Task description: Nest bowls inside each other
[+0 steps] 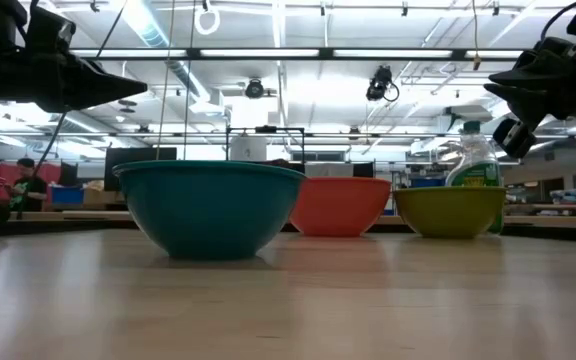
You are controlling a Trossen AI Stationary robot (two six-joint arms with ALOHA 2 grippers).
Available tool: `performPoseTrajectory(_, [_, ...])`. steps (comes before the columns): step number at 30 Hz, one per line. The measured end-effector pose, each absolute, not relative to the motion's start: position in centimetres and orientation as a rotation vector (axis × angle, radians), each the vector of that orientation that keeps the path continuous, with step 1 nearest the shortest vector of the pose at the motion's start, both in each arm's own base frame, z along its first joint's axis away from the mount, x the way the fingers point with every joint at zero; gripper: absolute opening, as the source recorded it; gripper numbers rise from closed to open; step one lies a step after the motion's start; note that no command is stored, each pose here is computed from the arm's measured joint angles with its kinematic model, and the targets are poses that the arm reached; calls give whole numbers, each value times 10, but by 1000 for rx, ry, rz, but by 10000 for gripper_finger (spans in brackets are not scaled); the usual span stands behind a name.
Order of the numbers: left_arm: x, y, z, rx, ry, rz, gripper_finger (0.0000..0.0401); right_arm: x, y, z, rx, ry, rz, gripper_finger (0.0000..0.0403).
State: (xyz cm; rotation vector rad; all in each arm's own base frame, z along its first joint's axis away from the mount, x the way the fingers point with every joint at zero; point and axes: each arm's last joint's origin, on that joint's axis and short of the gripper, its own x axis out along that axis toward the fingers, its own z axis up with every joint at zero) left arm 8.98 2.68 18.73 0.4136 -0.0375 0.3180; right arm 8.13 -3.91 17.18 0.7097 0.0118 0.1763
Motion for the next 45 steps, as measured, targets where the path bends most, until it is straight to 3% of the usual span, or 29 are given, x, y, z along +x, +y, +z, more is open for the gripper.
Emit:
performPoseTrajectory(29, [90,27,189,431,-52,322,117,81,-39,172,710,12,176,48])
performPoseTrajectory(39, [81,24,220,151,-437,330,117,81,-39,172,710,11,174,48])
performPoseTrajectory(45, [78,24,225,26,-519,296,117,81,-41,173,703,-31,105,48])
